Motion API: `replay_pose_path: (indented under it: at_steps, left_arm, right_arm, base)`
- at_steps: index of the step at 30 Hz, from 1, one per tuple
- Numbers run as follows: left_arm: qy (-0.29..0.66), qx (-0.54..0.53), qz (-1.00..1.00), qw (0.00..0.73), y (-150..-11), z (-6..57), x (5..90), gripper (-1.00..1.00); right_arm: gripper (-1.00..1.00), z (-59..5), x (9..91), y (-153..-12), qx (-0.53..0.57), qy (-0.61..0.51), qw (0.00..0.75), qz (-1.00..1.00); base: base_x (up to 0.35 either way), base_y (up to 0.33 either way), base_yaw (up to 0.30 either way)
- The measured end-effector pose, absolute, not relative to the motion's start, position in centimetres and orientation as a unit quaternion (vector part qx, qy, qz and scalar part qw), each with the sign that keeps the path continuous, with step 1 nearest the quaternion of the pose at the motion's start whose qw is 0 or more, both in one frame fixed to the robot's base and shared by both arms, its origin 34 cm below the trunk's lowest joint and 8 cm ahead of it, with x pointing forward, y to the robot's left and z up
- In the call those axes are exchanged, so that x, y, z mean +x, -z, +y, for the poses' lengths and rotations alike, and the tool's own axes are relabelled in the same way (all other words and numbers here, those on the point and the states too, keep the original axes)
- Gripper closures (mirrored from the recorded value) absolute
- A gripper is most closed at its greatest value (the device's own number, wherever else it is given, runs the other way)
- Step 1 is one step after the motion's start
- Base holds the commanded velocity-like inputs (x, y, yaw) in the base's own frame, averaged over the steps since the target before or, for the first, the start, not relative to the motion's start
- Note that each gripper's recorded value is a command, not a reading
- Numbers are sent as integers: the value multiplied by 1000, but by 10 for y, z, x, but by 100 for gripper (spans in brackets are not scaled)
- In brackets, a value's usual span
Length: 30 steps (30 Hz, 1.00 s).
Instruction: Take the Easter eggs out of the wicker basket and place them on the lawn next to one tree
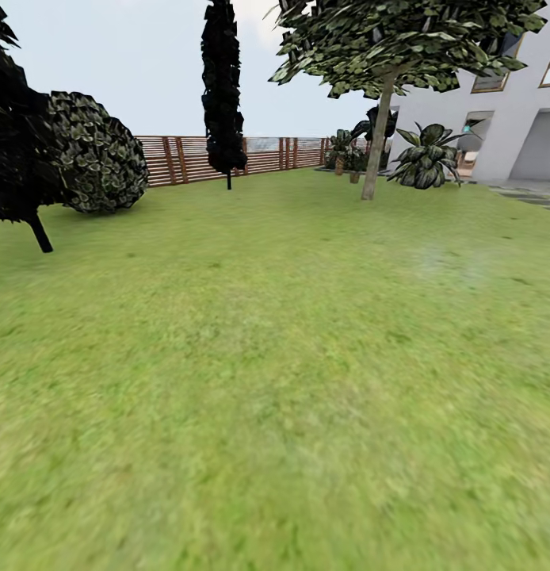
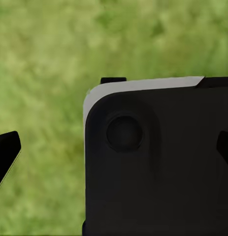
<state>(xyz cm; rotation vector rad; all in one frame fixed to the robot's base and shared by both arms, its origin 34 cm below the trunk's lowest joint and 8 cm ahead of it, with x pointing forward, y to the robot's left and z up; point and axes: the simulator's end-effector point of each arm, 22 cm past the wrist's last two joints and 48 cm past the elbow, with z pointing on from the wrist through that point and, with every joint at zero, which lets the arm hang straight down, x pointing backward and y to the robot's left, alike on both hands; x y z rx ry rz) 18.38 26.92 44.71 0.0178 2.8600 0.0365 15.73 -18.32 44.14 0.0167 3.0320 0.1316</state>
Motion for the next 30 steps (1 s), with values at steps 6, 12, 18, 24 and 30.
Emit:
replay_pose_path:
  at_steps: [6, 12, 18, 24, 30]
  left_arm:
    - [-12, 7, 990, 141, -447, 269, 184, -100]
    - [-12, 7, 990, 141, -447, 269, 184, -100]
    - [-13, 6, 990, 141, -447, 269, 184, -100]
    - [-13, 5, 990, 141, -447, 270, 184, -100]
    - [-13, 5, 990, 141, -447, 270, 184, -100]
  right_arm:
    - [-100, -183, 158, -441, 5, -43, 54, 998]
    - [-100, -183, 158, -441, 5, -43, 53, 998]
    - [-100, -184, 157, -441, 4, -43, 53, 998]
    - [-100, -185, 158, -441, 7, -42, 53, 998]
    - [-100, -185, 158, -441, 8, -42, 53, 998]
  base:
    - [333, 0, 0]
    - [332, 0, 0]
    - [330, 0, 0]
    - [329, 0, 0]
    - [329, 0, -123]
